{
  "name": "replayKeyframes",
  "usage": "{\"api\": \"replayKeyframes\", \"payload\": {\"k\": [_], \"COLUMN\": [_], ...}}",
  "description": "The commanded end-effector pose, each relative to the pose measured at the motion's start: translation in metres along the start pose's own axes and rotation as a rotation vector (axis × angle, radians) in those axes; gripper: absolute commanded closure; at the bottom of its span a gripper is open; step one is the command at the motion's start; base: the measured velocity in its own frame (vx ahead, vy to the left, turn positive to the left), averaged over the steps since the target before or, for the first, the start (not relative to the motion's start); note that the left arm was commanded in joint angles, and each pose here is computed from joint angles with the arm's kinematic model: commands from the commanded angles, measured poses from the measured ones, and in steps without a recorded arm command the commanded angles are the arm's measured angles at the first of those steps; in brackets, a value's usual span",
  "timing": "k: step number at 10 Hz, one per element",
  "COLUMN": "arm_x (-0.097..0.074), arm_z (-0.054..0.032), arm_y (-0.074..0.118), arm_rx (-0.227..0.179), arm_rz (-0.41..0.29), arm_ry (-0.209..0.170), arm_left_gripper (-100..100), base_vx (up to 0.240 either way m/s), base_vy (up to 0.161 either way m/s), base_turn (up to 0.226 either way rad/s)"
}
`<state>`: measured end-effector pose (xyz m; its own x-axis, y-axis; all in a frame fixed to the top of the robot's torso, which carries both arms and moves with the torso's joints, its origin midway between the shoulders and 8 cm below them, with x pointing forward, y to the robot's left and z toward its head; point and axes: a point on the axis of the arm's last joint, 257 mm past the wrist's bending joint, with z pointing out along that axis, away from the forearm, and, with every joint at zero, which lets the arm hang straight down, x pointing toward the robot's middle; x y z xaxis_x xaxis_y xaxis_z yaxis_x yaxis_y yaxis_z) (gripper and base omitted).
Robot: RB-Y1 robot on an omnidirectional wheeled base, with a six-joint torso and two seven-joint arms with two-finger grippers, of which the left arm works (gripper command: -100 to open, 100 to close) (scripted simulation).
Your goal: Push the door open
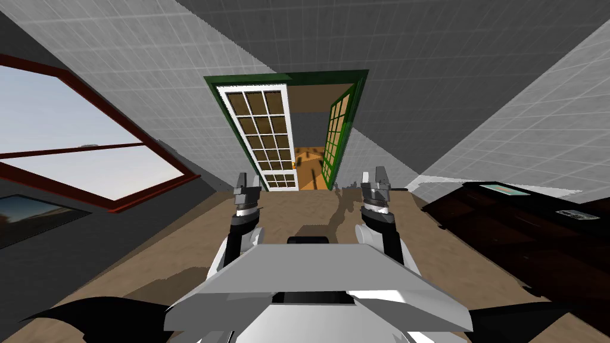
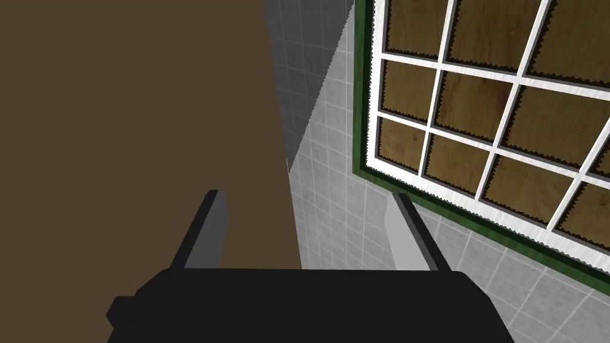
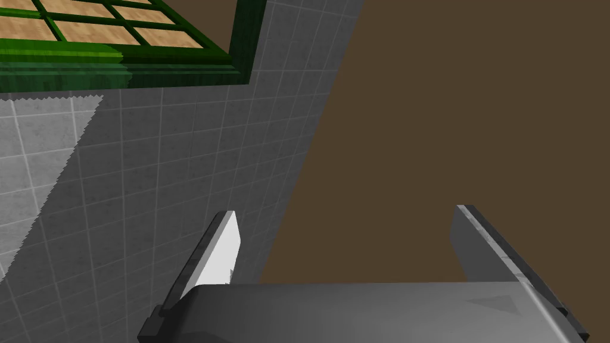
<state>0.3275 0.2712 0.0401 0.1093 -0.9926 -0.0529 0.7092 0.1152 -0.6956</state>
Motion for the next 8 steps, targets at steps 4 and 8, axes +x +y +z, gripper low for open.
{"api": "replayKeyframes", "payload": {"k": [4, 8], "arm_x": [-0.002, -0.006], "arm_z": [-0.0079, -0.0161], "arm_y": [0.025, 0.048], "arm_rx": [-0.032, -0.061], "arm_rz": [0.129, 0.247], "arm_ry": [0.038, 0.072], "arm_left_gripper": [-100, -100], "base_vx": [0.148, 0.156], "base_vy": [-0.01, -0.012], "base_turn": [0.009, 0.008]}}
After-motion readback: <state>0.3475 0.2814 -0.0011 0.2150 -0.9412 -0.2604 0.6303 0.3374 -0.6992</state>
